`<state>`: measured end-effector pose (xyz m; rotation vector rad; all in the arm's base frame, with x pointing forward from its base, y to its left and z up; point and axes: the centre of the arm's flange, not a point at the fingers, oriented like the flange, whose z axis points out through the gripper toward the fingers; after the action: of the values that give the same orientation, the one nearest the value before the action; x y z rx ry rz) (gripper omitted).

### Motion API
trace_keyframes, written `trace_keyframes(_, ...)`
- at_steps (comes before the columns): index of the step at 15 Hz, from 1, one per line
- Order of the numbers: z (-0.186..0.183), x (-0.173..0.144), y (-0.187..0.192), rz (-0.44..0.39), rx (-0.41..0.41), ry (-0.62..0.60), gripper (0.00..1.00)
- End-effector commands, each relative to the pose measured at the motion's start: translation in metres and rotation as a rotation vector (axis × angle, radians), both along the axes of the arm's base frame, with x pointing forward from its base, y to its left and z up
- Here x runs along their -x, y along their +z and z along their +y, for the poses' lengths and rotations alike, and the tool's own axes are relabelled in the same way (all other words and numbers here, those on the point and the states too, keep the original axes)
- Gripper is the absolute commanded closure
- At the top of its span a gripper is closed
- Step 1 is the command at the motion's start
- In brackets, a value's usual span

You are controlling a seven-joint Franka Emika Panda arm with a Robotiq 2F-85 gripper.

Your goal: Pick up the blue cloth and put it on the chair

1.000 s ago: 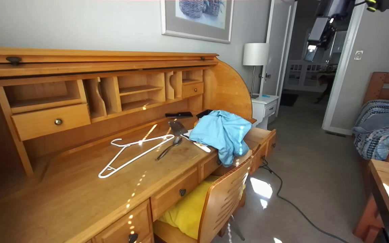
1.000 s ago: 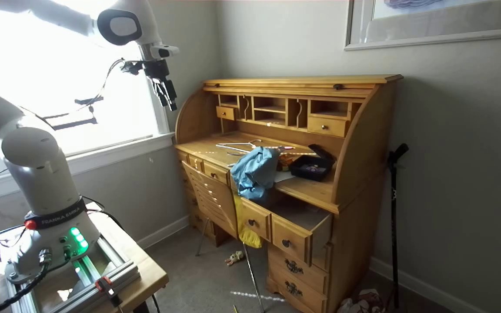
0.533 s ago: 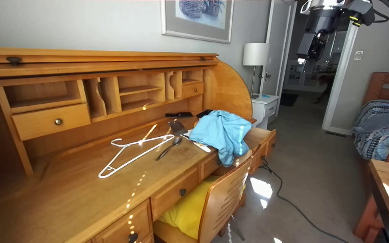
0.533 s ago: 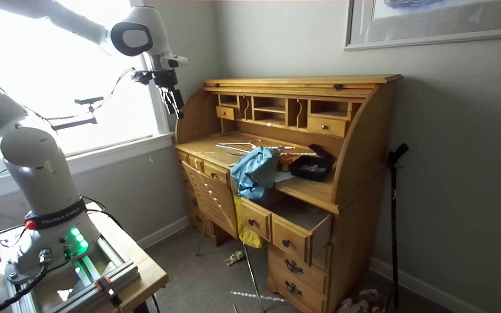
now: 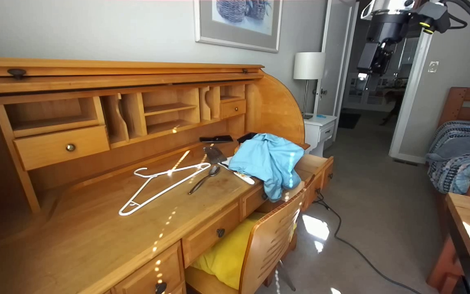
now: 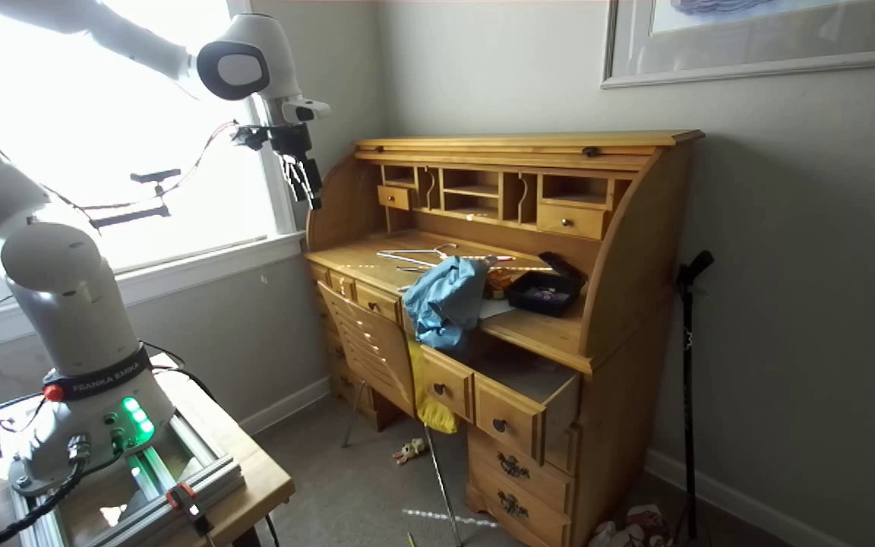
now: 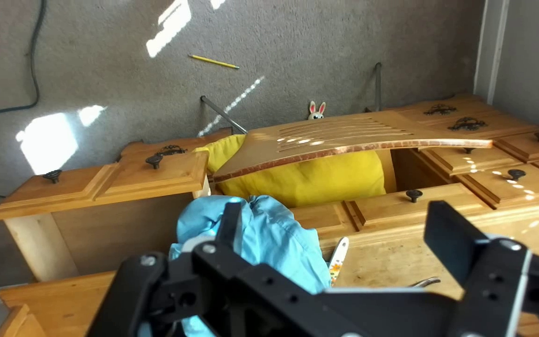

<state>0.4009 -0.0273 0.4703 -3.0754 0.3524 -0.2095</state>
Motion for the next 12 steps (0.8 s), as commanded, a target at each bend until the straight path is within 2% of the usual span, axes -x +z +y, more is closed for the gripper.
trace_keyframes(1,0.000,-0.002,-0.003,0.007,0.000,0.001,0.00)
trace_keyframes(9,0.000,-0.002,-0.002,0.007,-0.001,0.000,0.00)
trace_keyframes(12,-0.006,-0.022,-0.032,0.018,0.041,-0.021,0.00)
